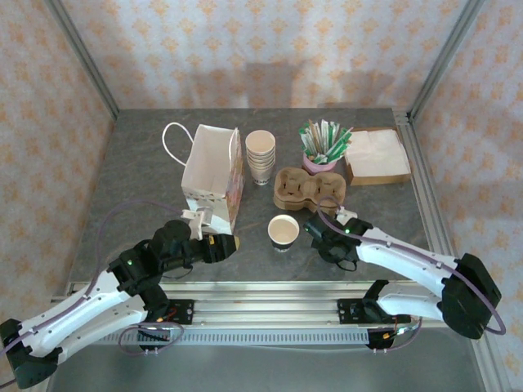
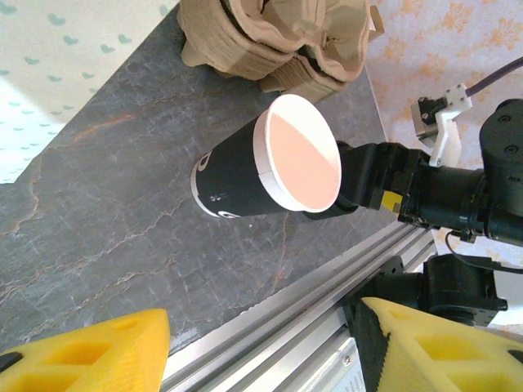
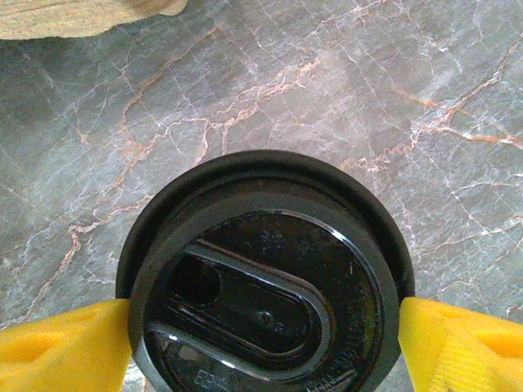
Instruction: Pack the takeout coffee
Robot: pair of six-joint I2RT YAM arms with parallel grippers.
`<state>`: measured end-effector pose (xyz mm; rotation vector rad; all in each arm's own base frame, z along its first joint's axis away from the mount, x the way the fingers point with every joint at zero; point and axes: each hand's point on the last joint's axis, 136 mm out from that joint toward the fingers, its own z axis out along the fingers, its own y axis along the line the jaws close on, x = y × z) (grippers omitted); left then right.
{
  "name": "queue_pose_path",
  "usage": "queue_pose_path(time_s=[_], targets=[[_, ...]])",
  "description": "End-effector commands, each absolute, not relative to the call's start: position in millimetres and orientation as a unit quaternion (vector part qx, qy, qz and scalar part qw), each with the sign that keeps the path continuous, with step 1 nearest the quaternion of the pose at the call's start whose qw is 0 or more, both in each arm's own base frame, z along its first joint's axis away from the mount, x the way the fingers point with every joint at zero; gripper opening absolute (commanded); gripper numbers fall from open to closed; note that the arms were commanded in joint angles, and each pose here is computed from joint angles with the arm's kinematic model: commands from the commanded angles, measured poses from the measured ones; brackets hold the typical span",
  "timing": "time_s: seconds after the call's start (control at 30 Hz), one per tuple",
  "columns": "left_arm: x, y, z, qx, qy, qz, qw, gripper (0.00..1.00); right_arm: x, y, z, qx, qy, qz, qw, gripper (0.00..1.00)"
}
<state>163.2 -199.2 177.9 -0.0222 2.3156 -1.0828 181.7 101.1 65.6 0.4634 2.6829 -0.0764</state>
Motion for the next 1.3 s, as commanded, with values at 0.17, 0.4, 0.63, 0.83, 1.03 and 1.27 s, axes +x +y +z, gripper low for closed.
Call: queue_pose_path(time_s=[0.17, 0.4, 0.63, 0.83, 1.03, 1.27], targets=[[169.8, -199.5, 188.4, -0.021, 0.856, -0.414, 0.309, 0.61, 186.5, 95.6, 71.1, 0.194, 0.951, -0.007, 0.239, 0.82], [170.4, -197.8, 186.6, -0.025, 0.857, -0.411, 0.310, 0.61, 185.3, 93.5, 67.2, 0.199, 0.950, -0.007, 0.240, 0.75], [169.8, -198.6, 188.4, -0.025, 0.856, -0.414, 0.310, 0.61, 185.1, 93.1, 69.0, 0.199, 0.950, -0.005, 0.242, 0.72], [169.5, -198.7, 186.6, -0.027, 0.857, -0.414, 0.307, 0.60, 184.9, 89.2, 79.9, 0.195, 0.949, -0.009, 0.249, 0.67], [169.6, -202.2, 185.7, -0.024, 0.858, -0.415, 0.303, 0.60, 186.1, 85.6, 99.9, 0.185, 0.947, -0.010, 0.263, 0.66], [167.7, -210.6, 180.9, -0.018, 0.861, -0.412, 0.297, 0.60, 188.5, 90.7, 126.2, 0.167, 0.948, 0.006, 0.271, 0.65]])
